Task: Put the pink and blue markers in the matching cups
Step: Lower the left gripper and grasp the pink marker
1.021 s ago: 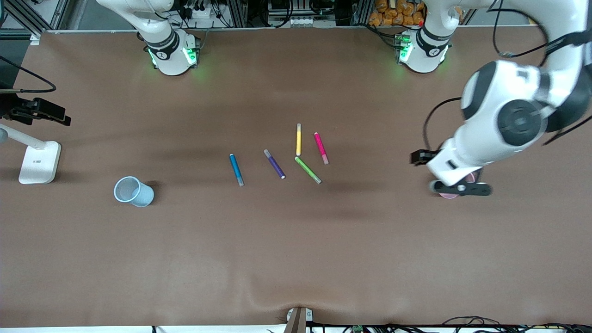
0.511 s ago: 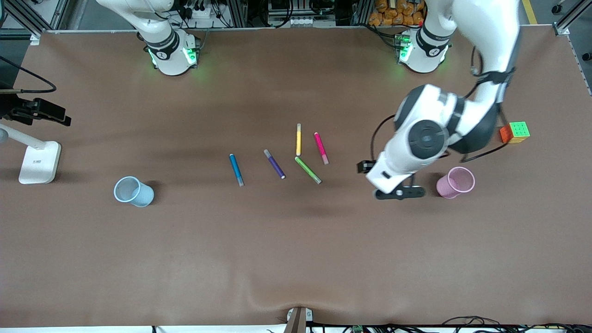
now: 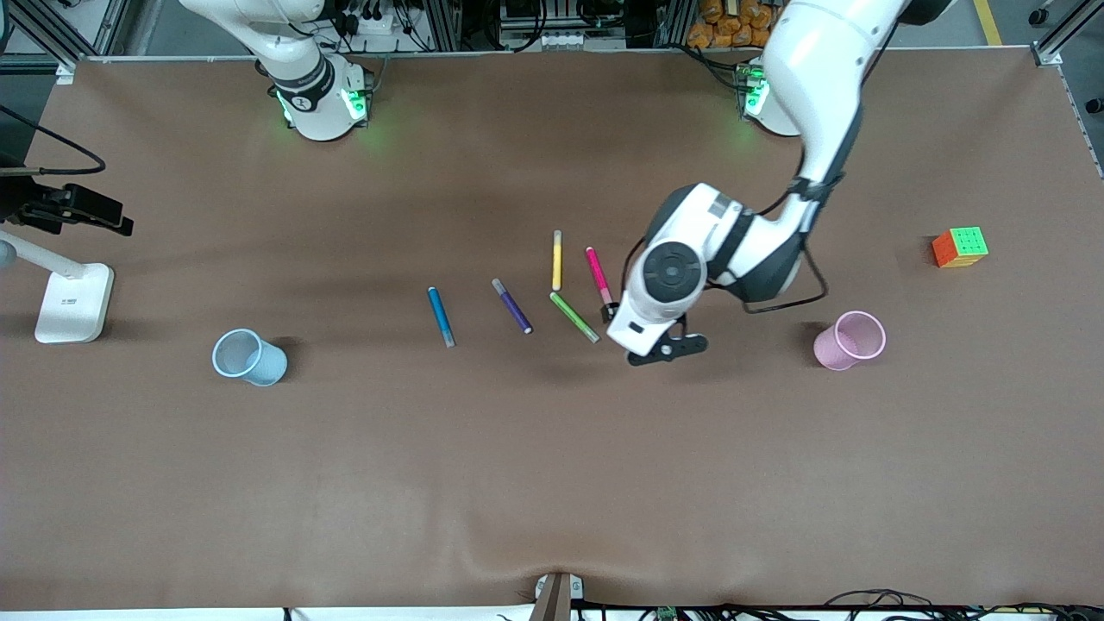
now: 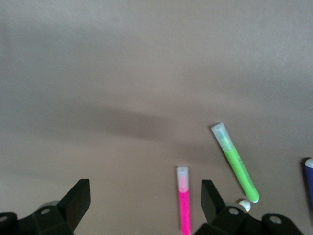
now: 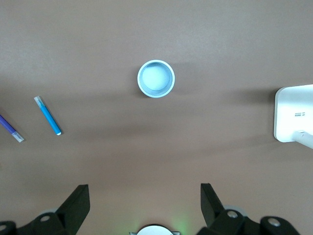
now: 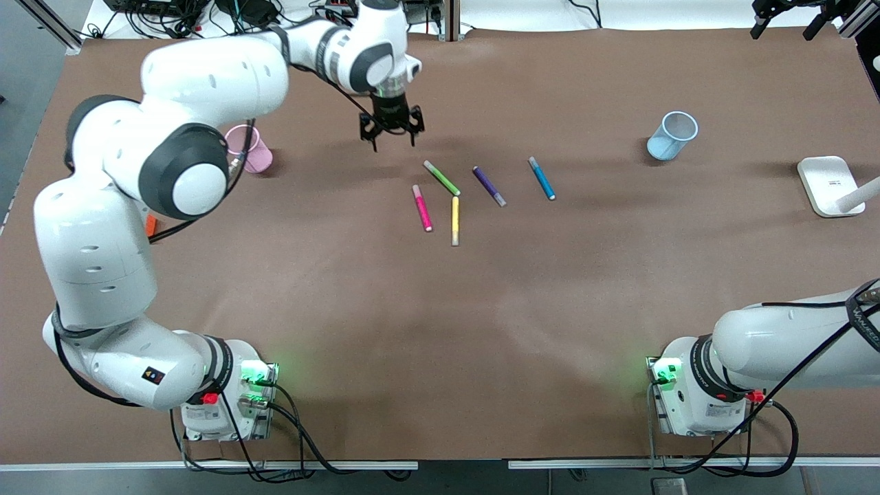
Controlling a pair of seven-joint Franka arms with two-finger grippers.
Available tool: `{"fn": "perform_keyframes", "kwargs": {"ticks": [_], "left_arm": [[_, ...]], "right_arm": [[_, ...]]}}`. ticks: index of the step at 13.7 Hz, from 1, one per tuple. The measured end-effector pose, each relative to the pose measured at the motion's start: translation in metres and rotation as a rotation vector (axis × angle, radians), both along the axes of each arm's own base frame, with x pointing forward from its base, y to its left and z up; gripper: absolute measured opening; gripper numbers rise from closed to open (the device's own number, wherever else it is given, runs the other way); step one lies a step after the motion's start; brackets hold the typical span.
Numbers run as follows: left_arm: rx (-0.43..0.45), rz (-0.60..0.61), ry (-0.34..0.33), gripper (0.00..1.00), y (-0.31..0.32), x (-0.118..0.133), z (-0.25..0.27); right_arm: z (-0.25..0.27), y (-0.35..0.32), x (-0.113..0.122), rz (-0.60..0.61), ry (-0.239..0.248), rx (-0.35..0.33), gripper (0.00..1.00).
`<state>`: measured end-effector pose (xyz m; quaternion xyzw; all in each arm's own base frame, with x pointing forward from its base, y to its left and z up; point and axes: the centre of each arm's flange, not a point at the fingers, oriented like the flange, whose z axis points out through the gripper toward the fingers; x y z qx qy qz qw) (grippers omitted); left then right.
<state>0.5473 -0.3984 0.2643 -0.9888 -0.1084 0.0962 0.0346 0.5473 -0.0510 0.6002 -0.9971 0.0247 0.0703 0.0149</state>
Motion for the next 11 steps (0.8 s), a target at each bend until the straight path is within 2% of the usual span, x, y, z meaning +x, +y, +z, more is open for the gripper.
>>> {"fn": "perform_keyframes", "kwargs": {"ticks": [4,6,8,11], "left_arm": [[-0.010,0.034,-0.029,1.00,-0.016,-0.025,-0.036],[-0.014,0.038,-0.036,0.96,-0.021,-0.033,-0.045],[-0.006,0.055,-0.031,0.79,-0.026,-0.040,-0.055],[0.005,0.072,-0.022,0.75,-0.030,-0.046,-0.067]], "right_arm": [[0.000,0.000,0.000,0.000,0.000,0.000,1.00],[0.000,0.000,0.000,0.000,0.000,0.000,1.00],[0.000,0.000,0.000,0.000,0.000,0.000,1.00],[0.000,0.000,0.000,0.000,0.000,0.000,1.00]]}}
